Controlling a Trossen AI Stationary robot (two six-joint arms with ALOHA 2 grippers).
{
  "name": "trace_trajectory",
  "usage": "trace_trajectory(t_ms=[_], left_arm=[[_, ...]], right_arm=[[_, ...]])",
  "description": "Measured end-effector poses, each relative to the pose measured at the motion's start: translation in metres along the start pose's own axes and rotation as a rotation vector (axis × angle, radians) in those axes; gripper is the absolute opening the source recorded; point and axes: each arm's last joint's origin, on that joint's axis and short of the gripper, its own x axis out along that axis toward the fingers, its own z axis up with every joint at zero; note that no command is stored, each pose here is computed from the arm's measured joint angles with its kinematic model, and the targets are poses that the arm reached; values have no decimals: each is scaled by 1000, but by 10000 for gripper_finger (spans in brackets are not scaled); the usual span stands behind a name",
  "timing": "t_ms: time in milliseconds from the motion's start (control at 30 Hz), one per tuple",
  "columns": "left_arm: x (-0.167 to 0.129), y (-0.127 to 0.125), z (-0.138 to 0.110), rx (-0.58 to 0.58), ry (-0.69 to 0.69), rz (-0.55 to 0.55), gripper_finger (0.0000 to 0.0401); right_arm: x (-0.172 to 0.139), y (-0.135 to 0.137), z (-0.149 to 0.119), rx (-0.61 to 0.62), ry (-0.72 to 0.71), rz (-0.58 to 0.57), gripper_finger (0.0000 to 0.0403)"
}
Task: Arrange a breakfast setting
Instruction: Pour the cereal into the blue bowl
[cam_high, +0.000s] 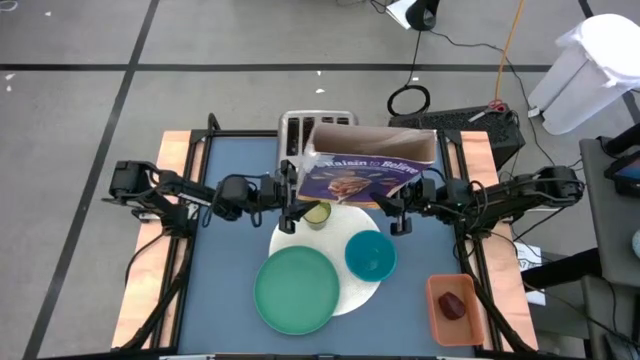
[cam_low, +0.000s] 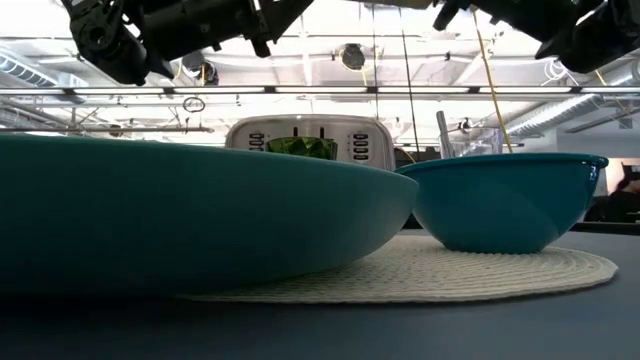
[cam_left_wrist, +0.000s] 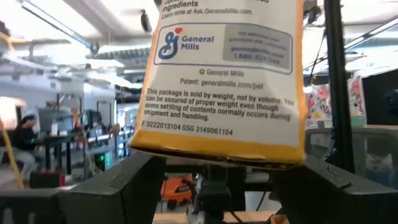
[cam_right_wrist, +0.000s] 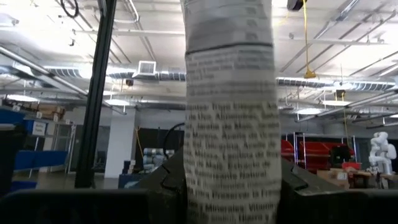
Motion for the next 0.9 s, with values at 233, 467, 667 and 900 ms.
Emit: trace_trajectory(t_ms=[233,467,667,900], left_arm=[[2,-3,4,34,-35,-18,271],[14,-1,17,68,-96,-12,271],[21,-1,20,74,-86,-13,271],[21,-1,19,67,-81,-13,271]], right_arm=[[0,0,-6,-13,56,-12,115],[-1,-1,-9,-8,90,-29,115],[-1,-1,-5,-10,53,-30,115],[-1,-1,-3,-26,19,-27,116]])
